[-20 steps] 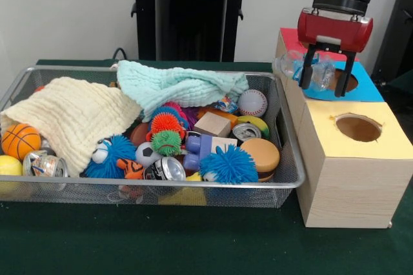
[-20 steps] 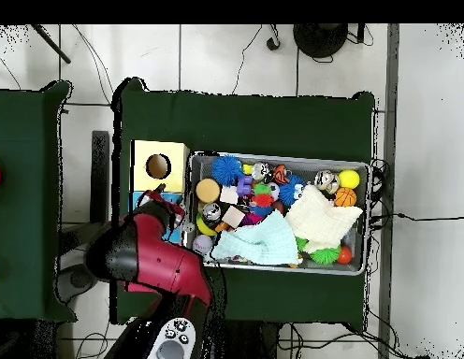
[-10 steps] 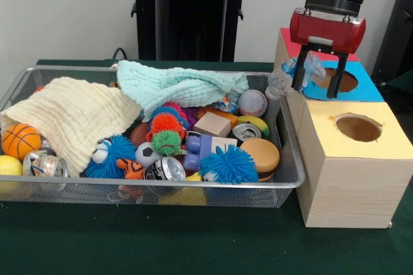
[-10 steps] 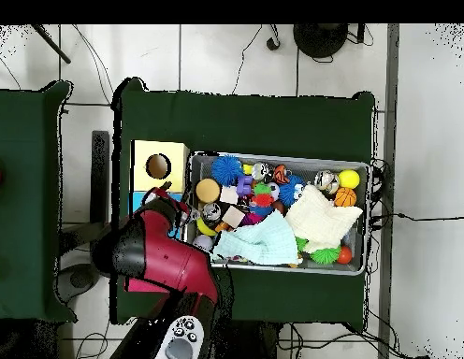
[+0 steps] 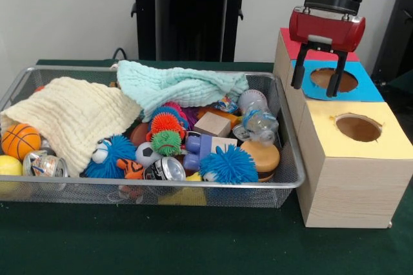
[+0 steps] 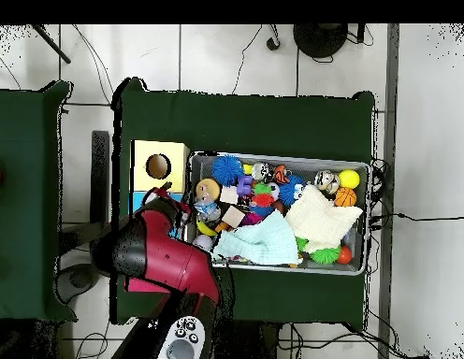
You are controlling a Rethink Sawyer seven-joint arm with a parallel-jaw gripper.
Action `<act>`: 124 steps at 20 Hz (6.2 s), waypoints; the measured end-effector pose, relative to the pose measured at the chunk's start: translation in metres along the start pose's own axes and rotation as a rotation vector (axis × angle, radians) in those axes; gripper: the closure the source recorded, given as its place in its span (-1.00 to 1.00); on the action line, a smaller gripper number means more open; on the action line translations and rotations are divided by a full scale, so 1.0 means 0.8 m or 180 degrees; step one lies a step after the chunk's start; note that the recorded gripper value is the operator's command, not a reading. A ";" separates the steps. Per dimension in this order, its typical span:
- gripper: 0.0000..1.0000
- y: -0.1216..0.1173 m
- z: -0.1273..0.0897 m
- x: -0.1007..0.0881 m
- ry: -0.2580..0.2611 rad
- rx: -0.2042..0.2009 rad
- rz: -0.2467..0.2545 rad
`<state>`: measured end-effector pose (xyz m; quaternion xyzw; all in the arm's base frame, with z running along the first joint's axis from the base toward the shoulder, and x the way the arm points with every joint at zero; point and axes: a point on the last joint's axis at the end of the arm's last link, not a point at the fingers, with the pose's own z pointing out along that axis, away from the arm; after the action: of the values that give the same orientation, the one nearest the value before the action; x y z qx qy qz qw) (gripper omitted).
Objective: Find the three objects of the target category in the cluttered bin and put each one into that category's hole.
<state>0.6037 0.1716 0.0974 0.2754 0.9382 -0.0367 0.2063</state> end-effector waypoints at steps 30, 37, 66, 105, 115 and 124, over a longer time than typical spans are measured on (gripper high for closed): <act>-1.00 -0.070 0.014 -0.075 -0.0046 0.0031 0.0140; -1.00 -0.087 0.034 -0.074 0.0035 0.0011 0.0035; -1.00 -0.086 0.121 0.015 0.0420 -0.0125 -0.0316; 1.00 -0.097 0.129 0.007 0.0344 -0.0137 -0.0382; 1.00 -0.090 0.096 -0.013 0.0454 -0.0102 -0.0404; 1.00 -0.061 0.045 -0.028 0.0503 0.0050 -0.0652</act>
<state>0.6076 0.1123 0.0718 0.1818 0.9744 -0.0432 0.1247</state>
